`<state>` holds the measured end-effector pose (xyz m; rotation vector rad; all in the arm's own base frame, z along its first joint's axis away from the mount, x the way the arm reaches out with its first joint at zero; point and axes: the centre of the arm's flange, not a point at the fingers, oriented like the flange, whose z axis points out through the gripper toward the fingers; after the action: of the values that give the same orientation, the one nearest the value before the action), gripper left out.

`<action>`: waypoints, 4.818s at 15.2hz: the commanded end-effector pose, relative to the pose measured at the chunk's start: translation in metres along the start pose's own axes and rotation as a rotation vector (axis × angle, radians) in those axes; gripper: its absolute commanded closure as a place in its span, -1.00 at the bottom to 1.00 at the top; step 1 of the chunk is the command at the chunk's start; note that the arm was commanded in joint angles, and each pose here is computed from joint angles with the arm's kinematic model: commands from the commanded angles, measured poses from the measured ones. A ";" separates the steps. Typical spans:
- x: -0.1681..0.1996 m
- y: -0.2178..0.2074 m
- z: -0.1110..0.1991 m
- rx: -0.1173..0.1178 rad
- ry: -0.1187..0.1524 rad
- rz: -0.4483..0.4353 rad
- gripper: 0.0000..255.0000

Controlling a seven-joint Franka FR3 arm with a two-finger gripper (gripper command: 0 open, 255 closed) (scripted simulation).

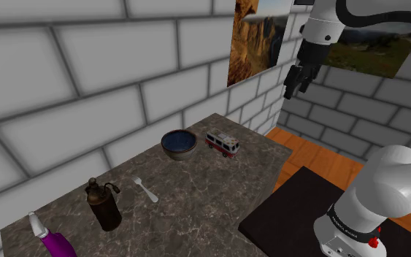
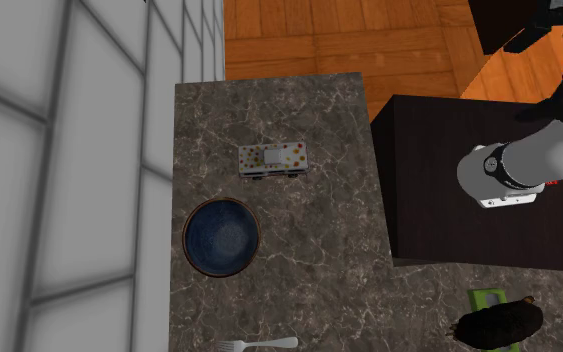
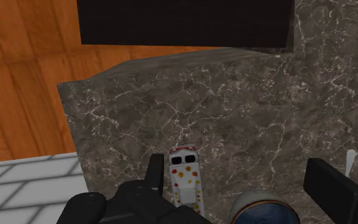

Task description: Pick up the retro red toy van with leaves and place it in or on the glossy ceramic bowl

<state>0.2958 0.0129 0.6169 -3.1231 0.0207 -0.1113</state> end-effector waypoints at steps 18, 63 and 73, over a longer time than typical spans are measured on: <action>0.098 -0.087 0.194 -0.152 0.001 0.658 -1.00; 0.204 -0.066 0.393 -0.290 0.001 1.254 1.00; 0.208 -0.067 0.340 -0.290 0.001 1.254 1.00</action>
<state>0.5279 0.0813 0.2886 -2.6905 2.0084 -0.0778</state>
